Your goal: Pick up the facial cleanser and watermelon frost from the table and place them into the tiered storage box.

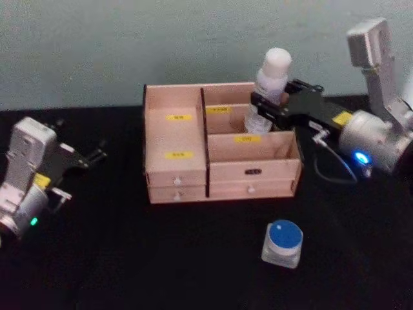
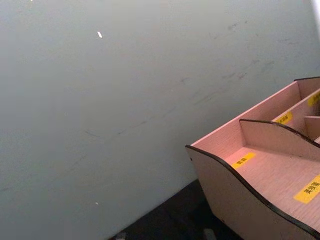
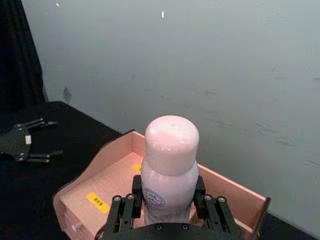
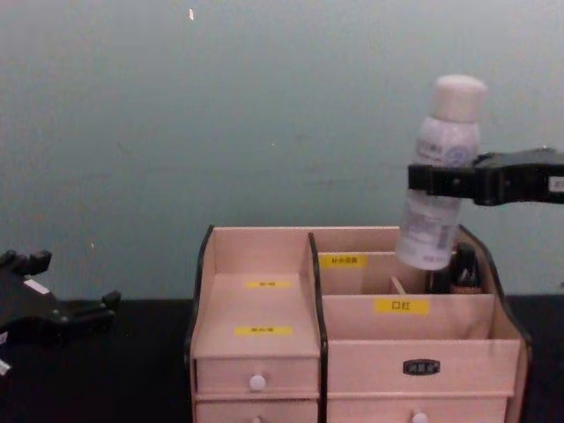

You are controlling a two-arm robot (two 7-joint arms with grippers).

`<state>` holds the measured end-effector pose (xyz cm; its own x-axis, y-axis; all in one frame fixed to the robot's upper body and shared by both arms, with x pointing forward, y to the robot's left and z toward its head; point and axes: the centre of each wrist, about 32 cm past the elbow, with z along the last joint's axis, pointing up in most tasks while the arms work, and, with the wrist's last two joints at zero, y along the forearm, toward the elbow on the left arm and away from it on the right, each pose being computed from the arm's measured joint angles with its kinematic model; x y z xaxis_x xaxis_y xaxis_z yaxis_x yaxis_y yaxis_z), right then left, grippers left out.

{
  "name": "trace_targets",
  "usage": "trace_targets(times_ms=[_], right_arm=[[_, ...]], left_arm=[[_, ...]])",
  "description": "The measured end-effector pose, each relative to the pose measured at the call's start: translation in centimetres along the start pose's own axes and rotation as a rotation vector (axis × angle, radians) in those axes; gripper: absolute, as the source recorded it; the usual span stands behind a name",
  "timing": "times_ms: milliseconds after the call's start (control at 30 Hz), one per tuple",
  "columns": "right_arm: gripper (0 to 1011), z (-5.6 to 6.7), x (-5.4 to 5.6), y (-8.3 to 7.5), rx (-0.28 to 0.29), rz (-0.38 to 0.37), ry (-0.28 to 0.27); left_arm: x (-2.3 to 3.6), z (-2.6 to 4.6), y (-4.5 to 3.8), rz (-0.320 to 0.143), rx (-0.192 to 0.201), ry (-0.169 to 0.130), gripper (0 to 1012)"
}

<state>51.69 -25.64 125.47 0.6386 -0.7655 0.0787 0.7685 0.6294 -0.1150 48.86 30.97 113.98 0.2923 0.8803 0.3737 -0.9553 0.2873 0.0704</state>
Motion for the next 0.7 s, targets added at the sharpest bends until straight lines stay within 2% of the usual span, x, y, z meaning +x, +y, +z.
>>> trace_targets(times_ms=[300,700], right_arm=[[597,-0.3,1.0,3.3,-0.048,0.031,0.019],[597,-0.4,1.9,5.8,-0.084,0.042,0.016]], left_arm=[[0.0,0.0,0.0,0.0,0.0,0.0,1001],[0.0,0.0,0.0,0.0,0.0,0.0,1001]])
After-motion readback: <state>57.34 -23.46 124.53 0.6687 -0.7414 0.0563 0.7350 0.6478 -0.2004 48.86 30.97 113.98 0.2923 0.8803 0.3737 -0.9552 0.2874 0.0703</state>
